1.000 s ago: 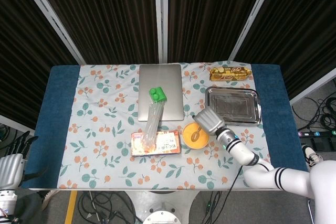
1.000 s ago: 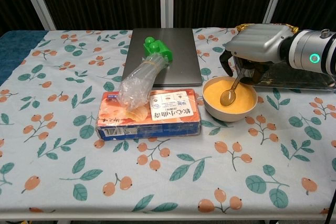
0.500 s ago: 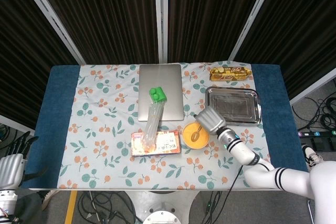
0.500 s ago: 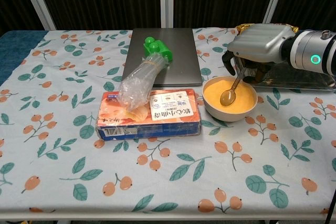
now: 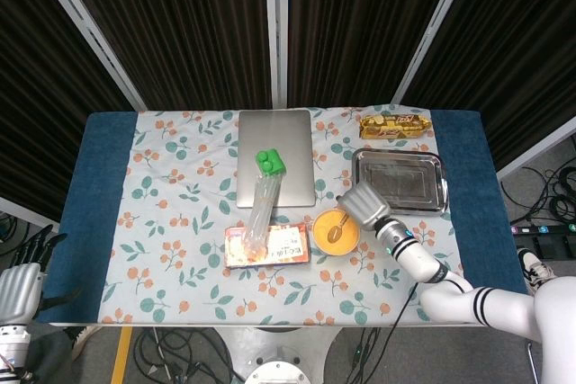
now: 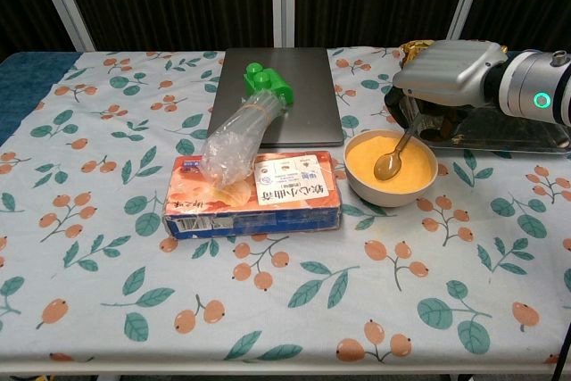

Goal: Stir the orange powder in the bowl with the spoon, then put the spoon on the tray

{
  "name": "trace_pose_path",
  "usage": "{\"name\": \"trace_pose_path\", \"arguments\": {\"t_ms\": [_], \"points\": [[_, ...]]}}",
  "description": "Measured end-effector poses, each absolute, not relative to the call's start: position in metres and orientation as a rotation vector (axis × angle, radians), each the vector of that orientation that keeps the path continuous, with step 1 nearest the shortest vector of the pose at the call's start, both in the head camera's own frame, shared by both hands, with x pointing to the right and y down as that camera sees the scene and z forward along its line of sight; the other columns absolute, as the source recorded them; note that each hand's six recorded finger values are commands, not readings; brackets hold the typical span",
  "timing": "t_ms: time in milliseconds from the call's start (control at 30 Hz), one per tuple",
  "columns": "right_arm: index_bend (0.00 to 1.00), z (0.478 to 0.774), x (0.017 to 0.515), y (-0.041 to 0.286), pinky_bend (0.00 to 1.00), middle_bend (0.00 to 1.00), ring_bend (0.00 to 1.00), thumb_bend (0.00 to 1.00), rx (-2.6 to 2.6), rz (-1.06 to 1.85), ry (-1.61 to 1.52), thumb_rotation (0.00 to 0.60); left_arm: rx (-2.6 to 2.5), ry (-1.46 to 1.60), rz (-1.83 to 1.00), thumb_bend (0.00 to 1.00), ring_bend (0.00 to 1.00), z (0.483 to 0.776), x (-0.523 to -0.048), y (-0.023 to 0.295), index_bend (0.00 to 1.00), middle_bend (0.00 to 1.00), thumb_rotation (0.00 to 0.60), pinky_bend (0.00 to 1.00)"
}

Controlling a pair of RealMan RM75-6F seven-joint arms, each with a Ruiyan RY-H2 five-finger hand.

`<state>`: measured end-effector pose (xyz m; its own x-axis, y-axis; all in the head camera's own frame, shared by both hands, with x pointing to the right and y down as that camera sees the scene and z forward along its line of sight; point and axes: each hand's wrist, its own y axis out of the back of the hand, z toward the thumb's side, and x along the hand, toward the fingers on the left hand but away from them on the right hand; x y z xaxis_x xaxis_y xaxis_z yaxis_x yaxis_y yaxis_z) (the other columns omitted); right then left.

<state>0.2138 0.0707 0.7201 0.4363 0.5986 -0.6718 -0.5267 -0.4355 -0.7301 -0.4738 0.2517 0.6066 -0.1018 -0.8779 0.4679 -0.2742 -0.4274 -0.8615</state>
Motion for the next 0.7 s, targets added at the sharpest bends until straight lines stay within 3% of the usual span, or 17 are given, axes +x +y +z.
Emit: {"name": "trace_pose_path", "arguments": {"t_ms": [700], "points": [[0.52,0.7260,0.2091,0.0698,1.00,0.95,0.97,0.32,-1.555,1.264,-0.047,0.600,-1.680,1.277,-1.562,0.13,0.08,0.6078,-0.4756,0.2539,0.20,0.12,0.600,0.12]]}}
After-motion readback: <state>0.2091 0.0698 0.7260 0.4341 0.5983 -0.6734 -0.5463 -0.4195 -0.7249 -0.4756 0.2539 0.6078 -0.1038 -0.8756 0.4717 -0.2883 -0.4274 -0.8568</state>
